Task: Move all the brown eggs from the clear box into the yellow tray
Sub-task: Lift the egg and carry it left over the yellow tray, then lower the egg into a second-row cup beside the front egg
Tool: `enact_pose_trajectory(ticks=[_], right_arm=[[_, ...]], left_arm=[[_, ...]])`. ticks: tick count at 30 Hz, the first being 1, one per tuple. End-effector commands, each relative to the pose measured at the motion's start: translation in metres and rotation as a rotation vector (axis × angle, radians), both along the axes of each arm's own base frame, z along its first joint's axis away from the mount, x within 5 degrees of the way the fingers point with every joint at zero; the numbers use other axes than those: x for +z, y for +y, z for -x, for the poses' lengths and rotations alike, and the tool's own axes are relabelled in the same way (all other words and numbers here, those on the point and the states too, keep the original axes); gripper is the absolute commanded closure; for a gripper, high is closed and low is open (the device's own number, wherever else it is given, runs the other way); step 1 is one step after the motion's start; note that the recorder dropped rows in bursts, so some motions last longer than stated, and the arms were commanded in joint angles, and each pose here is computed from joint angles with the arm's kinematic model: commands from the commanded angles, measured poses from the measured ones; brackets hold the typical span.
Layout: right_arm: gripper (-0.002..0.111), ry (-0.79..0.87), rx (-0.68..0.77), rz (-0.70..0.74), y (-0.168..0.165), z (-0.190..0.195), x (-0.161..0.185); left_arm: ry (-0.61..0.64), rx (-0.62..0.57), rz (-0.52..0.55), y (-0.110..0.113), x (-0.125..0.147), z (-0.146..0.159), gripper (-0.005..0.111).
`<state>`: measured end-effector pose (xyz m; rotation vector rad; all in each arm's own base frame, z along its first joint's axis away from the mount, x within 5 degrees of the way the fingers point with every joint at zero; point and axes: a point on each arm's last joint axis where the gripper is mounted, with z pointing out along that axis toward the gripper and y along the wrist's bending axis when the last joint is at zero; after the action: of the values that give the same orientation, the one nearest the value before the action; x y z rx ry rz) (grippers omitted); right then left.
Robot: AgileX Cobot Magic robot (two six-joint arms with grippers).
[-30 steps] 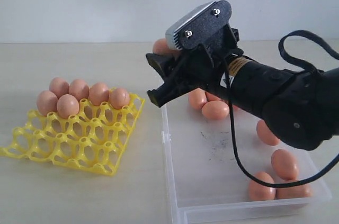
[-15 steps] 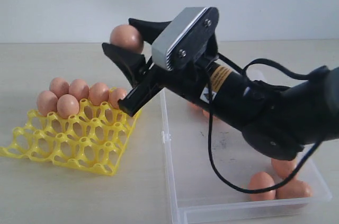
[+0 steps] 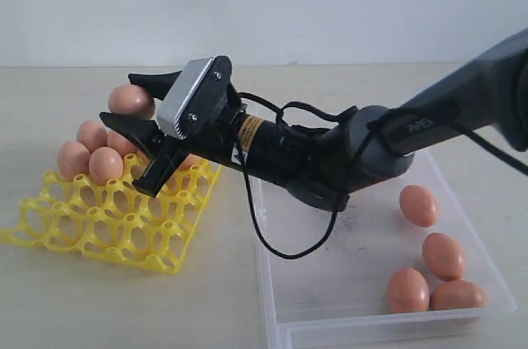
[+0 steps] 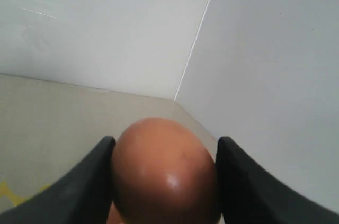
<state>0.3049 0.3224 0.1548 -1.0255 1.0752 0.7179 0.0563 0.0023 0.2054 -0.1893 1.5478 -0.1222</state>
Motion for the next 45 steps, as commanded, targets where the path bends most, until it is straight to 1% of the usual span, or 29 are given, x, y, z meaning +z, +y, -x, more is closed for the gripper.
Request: enact_pose_trajectory(ticks=[1,3,6,11,13,19,22,24,28,31,33,45], right_arm=[[0.109,0.086,0.018,-0.031,0.011,-0.015,-0.009],[0.109,0.186,0.019,-0.058,0.015,-0.024,-0.013],[0.109,0.276,0.027,-0.05,0.02,-0.037,-0.017],[0.109,0.29,0.204,0.021,0.026,-0.043,-0.026],[0.109,0.324,0.234,0.025,0.027,-0.046,-0.03],[0.109,0.35,0.244,0.007,0.031,-0.051,-0.039],[0.109,0.411,0.22,-0.01,0.031,-0.053,-0.046],[0.109,0.448,0.193,0.002,0.03,-0.056,-0.053],[0.109,0.467,0.184,0.022,0.027,-0.058,-0.061],[0.109,0.493,0.148,0.046,0.026,-0.06,-0.071],[0.109,0.501,0.124,0.067,0.025,-0.062,-0.073],[0.109,0.493,0.123,0.07,0.025,-0.062,-0.073]], left_arm=[[-0.006,-0.005,0.002,0.0,0.002,0.0,0.103],[-0.006,-0.005,0.002,0.0,0.002,0.0,0.103],[-0.006,-0.005,0.002,0.0,0.002,0.0,0.103],[-0.006,-0.005,0.002,0.0,0.002,0.0,0.103],[-0.006,-0.005,0.002,0.0,0.002,0.0,0.103],[-0.006,-0.005,0.002,0.0,0.002,0.0,0.103],[-0.006,-0.005,0.002,0.0,0.002,0.0,0.103],[-0.006,-0.005,0.002,0.0,0.002,0.0,0.103],[-0.006,-0.005,0.002,0.0,0.002,0.0,0.103],[-0.006,-0.005,0.002,0.0,0.002,0.0,0.103],[-0.006,-0.005,0.002,0.0,0.002,0.0,0.103],[-0.006,-0.005,0.002,0.0,0.002,0.0,0.103]])
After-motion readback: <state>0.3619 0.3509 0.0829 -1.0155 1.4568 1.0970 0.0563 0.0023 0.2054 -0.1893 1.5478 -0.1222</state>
